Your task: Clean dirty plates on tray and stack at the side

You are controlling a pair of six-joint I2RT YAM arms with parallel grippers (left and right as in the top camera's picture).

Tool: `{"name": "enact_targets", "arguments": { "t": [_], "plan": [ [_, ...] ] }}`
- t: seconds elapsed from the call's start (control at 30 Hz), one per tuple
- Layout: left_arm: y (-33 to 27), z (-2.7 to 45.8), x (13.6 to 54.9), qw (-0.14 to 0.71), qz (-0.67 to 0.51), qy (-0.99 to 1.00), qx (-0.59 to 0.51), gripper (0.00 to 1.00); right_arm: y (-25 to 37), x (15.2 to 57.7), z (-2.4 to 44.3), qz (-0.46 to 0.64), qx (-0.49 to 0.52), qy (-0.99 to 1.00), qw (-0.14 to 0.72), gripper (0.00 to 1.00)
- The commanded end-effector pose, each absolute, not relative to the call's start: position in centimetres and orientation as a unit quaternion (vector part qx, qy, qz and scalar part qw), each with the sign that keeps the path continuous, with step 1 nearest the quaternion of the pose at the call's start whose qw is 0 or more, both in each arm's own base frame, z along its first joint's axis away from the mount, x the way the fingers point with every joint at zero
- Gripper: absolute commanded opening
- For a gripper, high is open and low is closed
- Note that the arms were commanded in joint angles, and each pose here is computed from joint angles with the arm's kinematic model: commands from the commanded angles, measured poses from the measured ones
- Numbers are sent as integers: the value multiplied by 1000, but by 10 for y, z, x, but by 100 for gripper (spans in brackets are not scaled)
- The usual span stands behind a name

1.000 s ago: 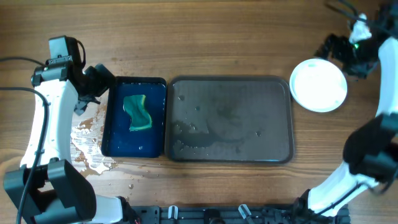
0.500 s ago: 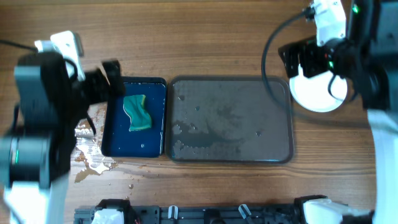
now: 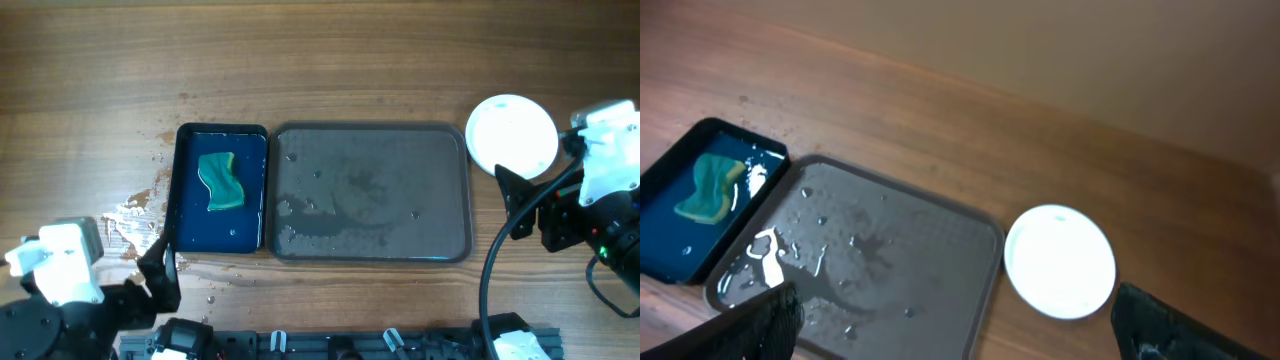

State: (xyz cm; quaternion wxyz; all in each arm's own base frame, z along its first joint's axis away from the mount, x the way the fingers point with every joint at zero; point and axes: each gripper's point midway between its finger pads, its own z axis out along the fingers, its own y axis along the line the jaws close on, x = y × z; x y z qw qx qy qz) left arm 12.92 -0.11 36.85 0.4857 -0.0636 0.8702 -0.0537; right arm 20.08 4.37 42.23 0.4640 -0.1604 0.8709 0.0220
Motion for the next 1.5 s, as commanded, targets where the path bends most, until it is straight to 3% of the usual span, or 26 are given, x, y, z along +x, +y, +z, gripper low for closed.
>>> {"name": "enact_targets", "arguments": {
  "t": [0.0, 0.47, 0.73, 1.47],
  "plan": [
    [2, 362, 123, 471, -56, 876, -86, 100, 42, 202, 416, 23, -145, 882, 448, 100],
    [4, 351, 116, 449, -48, 888, -84, 100, 46, 223, 403, 22, -147, 896, 418, 100],
    [4, 351, 116, 449, -48, 888, -84, 100, 45, 219, 416, 23, -145, 882, 448, 100],
    [4, 351, 116, 449, -48, 888, -84, 100, 38, 209, 401, 7, -142, 899, 414, 100]
  ]
}}
